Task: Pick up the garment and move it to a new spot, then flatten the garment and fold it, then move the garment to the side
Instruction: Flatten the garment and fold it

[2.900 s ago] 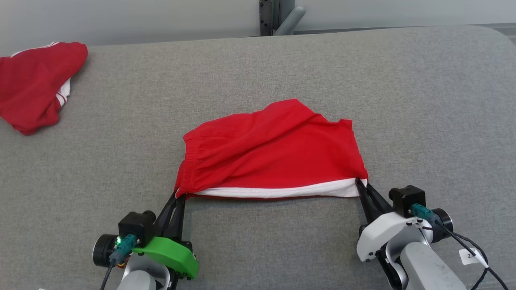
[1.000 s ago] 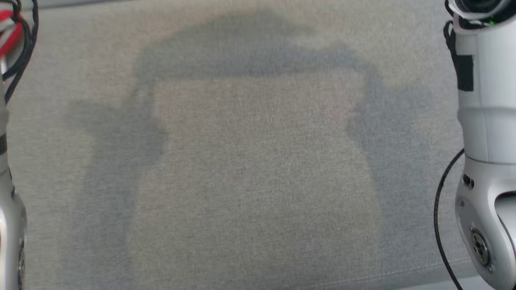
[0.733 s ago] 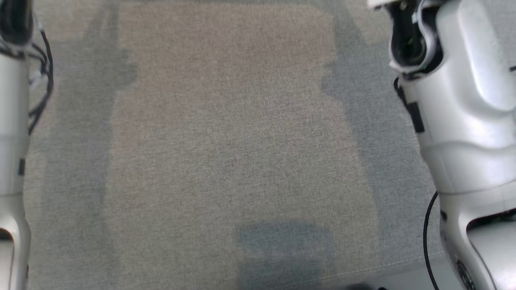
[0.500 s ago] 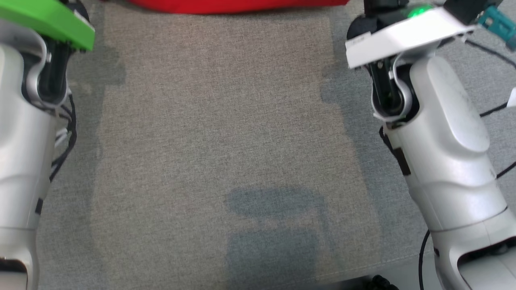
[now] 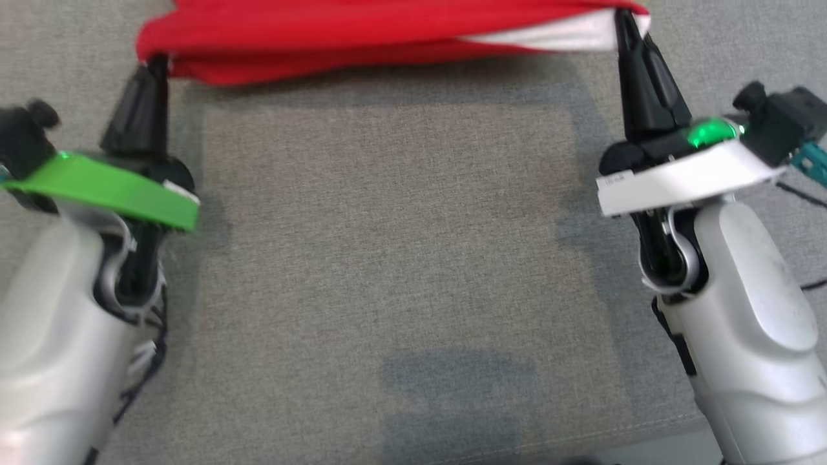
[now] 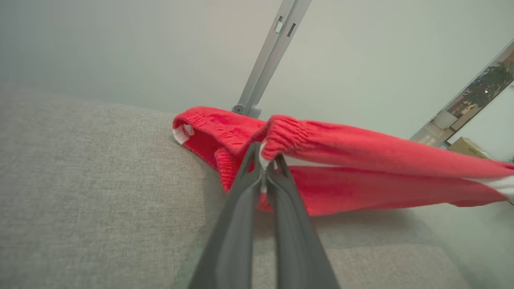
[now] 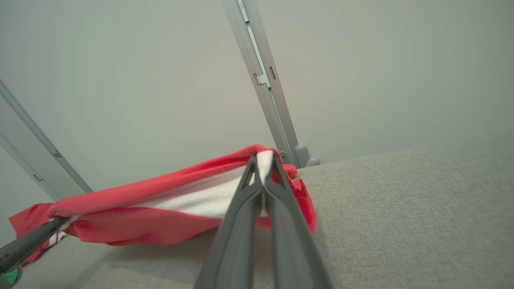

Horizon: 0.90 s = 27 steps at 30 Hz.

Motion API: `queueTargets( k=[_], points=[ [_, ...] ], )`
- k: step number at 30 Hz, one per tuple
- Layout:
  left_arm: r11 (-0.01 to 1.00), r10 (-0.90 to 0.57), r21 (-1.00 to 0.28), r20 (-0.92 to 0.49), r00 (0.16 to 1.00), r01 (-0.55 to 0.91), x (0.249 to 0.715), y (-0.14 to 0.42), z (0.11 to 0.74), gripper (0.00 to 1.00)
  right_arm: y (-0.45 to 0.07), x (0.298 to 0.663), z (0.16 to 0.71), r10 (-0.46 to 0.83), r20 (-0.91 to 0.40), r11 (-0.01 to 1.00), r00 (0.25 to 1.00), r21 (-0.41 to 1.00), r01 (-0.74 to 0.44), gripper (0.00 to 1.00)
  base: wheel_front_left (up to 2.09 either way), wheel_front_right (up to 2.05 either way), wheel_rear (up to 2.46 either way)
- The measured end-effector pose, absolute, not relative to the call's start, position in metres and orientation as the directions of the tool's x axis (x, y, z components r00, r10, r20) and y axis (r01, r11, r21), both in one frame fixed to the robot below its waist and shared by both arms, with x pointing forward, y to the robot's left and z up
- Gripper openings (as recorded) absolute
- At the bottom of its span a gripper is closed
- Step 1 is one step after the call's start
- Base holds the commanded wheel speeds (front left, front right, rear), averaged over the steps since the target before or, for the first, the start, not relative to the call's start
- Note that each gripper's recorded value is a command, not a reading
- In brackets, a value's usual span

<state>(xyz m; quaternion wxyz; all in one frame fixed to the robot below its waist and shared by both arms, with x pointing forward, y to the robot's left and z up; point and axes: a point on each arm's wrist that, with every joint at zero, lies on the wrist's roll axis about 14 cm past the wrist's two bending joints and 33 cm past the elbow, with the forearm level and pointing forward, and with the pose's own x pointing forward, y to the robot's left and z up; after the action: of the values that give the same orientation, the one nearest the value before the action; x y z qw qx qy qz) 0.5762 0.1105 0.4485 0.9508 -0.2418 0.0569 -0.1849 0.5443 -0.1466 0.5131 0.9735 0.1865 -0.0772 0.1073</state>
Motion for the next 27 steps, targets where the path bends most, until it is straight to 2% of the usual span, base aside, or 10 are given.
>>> queueTargets(
  k=[10, 18, 27],
  points=[
    [0.796, -0.326, -0.559, -0.071, 0.943, 0.233, 0.492, 0.111, 0.432, 0.0, -0.16, 0.48, 0.489, 0.127, 0.104, 0.906, 0.986, 0.393, -0.158, 0.0, 0.0, 0.0, 0.0],
    [0.779, -0.251, -0.611, -0.092, 0.964, 0.144, 0.422, 0.115, 0.436, 0.0, -0.172, 0.413, 0.486, 0.07, 0.058, 0.893, 0.996, 0.442, -0.088, 0.0, 0.0, 0.0, 0.0],
    [0.77, -0.236, -0.622, -0.067, 0.969, 0.145, 0.367, 0.114, 0.454, 0.0, -0.177, 0.358, 0.497, 0.045, 0.064, 0.888, 0.997, 0.455, -0.069, 0.0, 0.0, 0.0, 0.0]
  ],
)
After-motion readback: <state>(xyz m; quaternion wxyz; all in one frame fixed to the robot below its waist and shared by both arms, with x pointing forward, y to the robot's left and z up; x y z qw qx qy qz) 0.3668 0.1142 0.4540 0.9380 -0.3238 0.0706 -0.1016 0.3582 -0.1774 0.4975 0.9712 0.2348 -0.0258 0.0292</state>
